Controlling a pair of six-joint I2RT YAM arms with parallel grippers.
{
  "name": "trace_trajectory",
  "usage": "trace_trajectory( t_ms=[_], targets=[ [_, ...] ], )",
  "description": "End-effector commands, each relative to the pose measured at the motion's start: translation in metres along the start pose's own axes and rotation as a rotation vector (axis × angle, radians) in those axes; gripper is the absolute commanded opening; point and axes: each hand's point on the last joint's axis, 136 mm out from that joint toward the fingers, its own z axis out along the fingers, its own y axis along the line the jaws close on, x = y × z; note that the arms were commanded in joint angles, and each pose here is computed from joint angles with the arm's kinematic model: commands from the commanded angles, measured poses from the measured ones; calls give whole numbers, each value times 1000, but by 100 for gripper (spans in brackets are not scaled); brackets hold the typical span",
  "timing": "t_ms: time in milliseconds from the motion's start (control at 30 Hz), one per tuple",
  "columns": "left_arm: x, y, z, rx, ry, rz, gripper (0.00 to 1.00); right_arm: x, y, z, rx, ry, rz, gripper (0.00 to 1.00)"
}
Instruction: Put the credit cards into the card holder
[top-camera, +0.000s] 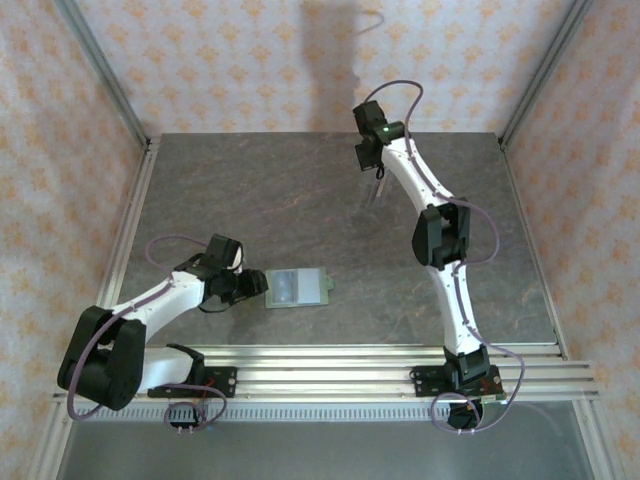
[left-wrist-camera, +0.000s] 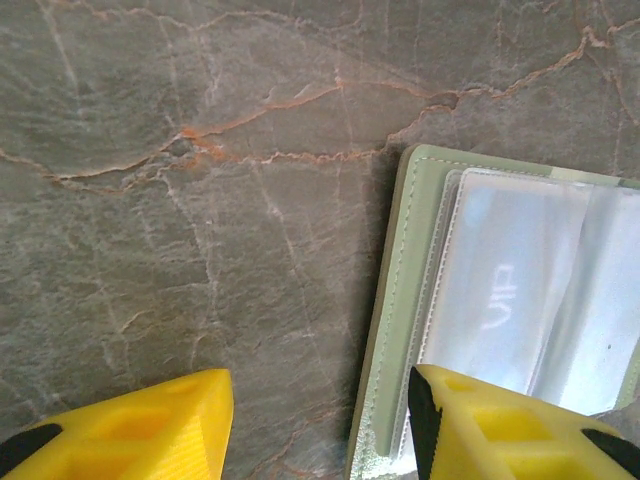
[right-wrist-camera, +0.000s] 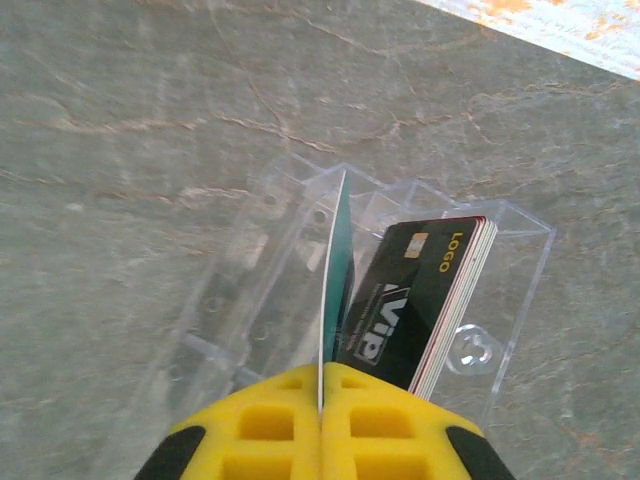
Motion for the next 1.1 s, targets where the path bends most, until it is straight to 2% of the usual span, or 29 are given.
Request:
trace_trajectory(
  t_ms=[0,233,333,467,667,867,1067],
  targets=[
    [-4,-3,-11,6,-33,10,51,-39,2,-66,-130,-136,135,0],
    [-8,-18,-33,63,-77,29,51,-52,21,-120,-344,-198,213,0],
    [-7,-34,-43,139,-75,53,51,-46,41,-147,-510,-201,225,0],
    [-7,-85,-63,393,-45,74,51,-30,60,-188,-718,-253,293,0],
    [-22,-156,-122,804,-119,72,52,18,64,-248,-917,-263,398,0],
    [-29,-174,-150,912,-165,63,55,75,62,-279,-1038,-279,522,0],
    [-27,-201,-168,1088,-180,86,56,97,69,-309,-1232,-282,646,0]
  ],
)
